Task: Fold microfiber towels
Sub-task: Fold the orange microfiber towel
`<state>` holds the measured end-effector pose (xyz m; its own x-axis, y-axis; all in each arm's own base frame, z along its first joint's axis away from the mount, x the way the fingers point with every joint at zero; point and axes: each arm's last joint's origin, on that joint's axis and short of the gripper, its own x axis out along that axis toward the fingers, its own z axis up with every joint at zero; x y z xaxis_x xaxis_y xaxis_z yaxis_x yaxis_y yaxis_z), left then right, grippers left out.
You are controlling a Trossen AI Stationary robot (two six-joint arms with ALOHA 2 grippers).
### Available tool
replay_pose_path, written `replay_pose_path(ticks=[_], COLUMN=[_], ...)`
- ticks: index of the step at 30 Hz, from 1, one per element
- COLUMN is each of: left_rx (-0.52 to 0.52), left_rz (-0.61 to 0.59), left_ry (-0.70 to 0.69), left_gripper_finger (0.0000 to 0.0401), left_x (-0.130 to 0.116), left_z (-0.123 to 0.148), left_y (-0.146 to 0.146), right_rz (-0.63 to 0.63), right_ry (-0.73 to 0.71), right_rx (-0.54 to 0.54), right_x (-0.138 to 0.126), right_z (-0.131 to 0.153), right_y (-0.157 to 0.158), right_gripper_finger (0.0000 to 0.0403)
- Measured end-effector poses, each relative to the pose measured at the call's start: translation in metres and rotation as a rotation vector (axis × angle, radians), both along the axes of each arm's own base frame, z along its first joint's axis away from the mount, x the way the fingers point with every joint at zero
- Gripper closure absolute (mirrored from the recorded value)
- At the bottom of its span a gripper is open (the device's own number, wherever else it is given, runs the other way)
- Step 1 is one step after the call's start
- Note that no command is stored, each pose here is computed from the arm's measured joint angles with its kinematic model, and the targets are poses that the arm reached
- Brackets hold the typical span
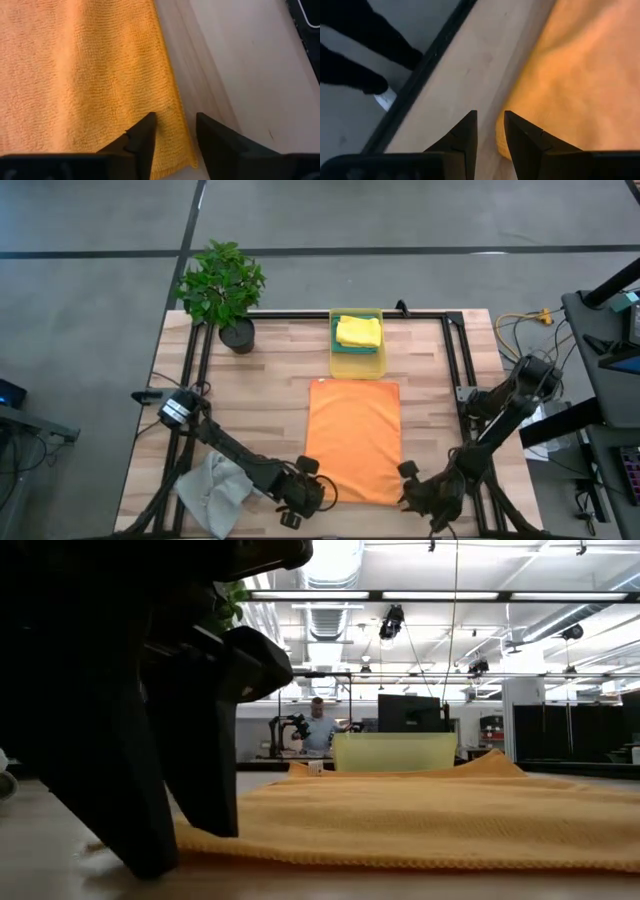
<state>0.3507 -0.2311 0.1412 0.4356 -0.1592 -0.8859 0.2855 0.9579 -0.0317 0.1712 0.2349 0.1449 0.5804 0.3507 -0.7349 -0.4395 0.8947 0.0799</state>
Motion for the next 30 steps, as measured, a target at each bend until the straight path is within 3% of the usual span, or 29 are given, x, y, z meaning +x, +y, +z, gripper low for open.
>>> replay_pose_path(ticks=[12,20,23,27,30], left_rx=[0.008,-0.020,-0.103,-0.308,-0.392], left_rz=[-0.007,-0.018,-0.048,-0.154,-0.183], left_ry=[0.006,-0.012,-0.031,-0.052,-0.059], left_gripper_finger=[0.0366,0.0398,0.0400,0.0401,0.0401], left_x=[-0.001,0.001,0.001,0.000,-0.001], left_z=[-0.002,0.013,0.026,0.048,0.056], left_y=[0.001,-0.001,-0.003,-0.011,-0.016], right_rz=[-0.022,-0.016,0.029,0.125,0.119], right_ry=[0.091,0.132,0.129,0.174,0.166], right_rx=[-0.093,-0.088,0.010,0.135,0.207], right_x=[0.008,0.008,0.008,0.005,0.003], right_z=[-0.037,-0.019,0.000,0.021,0.037], right_y=[0.004,0.005,0.009,0.012,0.009], right_gripper_finger=[0.0314,0.0388,0.0393,0.0394,0.0394])
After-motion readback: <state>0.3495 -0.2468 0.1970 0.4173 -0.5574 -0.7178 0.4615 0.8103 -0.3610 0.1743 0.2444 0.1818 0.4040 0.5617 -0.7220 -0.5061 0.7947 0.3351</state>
